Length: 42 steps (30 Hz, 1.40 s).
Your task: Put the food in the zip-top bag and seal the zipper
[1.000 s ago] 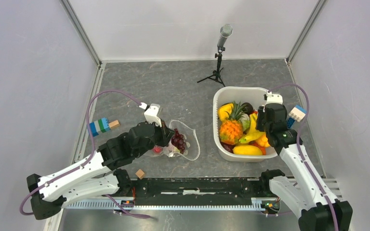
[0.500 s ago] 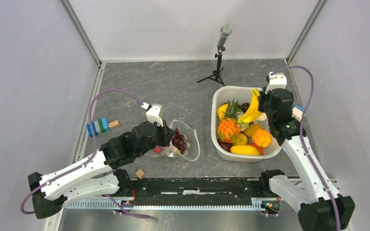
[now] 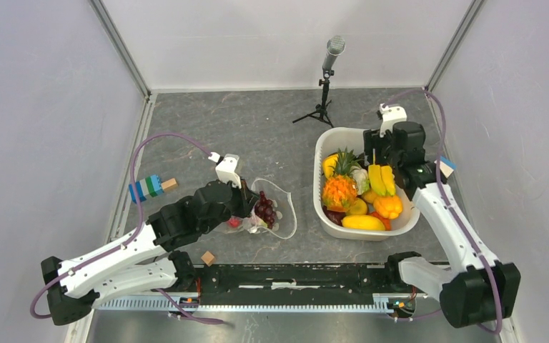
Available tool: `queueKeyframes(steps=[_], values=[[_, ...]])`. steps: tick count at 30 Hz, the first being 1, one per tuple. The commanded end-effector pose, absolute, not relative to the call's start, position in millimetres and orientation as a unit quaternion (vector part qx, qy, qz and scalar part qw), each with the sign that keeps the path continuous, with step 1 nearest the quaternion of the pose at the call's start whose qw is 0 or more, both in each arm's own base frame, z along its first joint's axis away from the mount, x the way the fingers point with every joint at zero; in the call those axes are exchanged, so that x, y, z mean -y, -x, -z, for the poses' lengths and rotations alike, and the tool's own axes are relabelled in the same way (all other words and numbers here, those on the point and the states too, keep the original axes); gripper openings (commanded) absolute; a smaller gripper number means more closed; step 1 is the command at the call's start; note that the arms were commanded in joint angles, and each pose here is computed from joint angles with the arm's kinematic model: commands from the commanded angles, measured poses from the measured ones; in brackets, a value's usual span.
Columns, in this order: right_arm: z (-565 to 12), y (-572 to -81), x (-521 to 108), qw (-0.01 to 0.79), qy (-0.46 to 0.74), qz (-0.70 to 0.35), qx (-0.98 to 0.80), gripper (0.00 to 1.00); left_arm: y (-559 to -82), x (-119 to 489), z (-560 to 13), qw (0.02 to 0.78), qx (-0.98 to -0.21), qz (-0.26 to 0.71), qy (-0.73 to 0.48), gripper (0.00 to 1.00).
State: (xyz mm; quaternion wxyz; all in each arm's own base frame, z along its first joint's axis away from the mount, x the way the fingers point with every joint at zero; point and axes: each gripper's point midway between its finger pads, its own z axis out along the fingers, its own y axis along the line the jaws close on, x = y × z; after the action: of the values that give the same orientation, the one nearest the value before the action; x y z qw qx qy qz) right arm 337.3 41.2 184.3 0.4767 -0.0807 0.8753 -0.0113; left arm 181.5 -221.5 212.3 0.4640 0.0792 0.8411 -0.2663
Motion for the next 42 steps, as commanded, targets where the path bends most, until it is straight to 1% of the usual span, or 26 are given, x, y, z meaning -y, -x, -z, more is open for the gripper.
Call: queueKeyframes(steps=[1, 2, 4, 9, 12, 14, 17, 20, 24, 27, 32, 36, 42], values=[[-247.5, -327.9, -30.9, 0.538, 0.041, 0.019, -0.842, 0.77, -188.4, 219.5, -220.0, 0.481, -0.833, 0.266, -0.065, 0.03], [-249.4, -322.4, -22.9, 0.536, 0.021, 0.032, -0.843, 0.75, -188.5, 220.4, -219.6, 0.481, -0.833, 0.266, -0.067, 0.03], [-244.9, -313.1, -11.3, 0.533, -0.003, 0.054, -0.844, 0.69, -188.6, 221.4, -219.1, 0.48, -0.834, 0.265, -0.07, 0.03], [-197.0, -299.4, 6.5, 0.468, -0.023, 0.101, -0.878, 0.57, -189.3, 222.4, -218.6, 0.479, -0.834, 0.263, -0.075, 0.03], [-175.1, -301.8, 1.5, 0.452, -0.017, 0.089, -0.888, 0.54, -188.6, 222.6, -217.4, 0.477, -0.835, 0.263, -0.077, 0.03], [-163.8, -306.6, 2.4, 0.453, -0.025, 0.091, -0.887, 0.49, -188.0, 222.5, -217.4, 0.477, -0.835, 0.265, -0.077, 0.03], [-149.5, -313.8, 8.0, 0.439, -0.046, 0.102, -0.892, 0.45, -187.1, 221.8, -216.7, 0.476, -0.834, 0.267, -0.076, 0.03], [-146.8, -321.8, 10.2, 0.45, -0.071, 0.104, -0.884, 0.44, -186.6, 219.1, -216.9, 0.477, -0.834, 0.267, -0.072, 0.03], [-166.2, -327.7, 12.1, 0.493, -0.101, 0.096, -0.859, 0.44, -186.7, 215.1, -218.6, 0.482, -0.833, 0.263, -0.068, 0.03], [-171.8, -329.8, 21.3, 0.504, -0.113, 0.112, -0.849, 0.38, -187.1, 214.6, -219.4, 0.483, -0.832, 0.263, -0.067, 0.03], [-144.0, -329.0, 34.6, 0.466, -0.111, 0.141, -0.866, 0.39, -186.3, 218.9, -218.9, 0.478, -0.833, 0.269, -0.072, 0.03], [-125.7, -324.5, 45.4, 0.455, -0.124, 0.158, -0.868, 0.45, -185.5, 217.7, -218.7, 0.477, -0.833, 0.269, -0.07, 0.03], [-106.4, -322.9, 55.1, 0.448, -0.135, 0.184, -0.864, 0.47, -185.2, 218.1, -219.4, 0.477, -0.833, 0.272, -0.069, 0.03]])
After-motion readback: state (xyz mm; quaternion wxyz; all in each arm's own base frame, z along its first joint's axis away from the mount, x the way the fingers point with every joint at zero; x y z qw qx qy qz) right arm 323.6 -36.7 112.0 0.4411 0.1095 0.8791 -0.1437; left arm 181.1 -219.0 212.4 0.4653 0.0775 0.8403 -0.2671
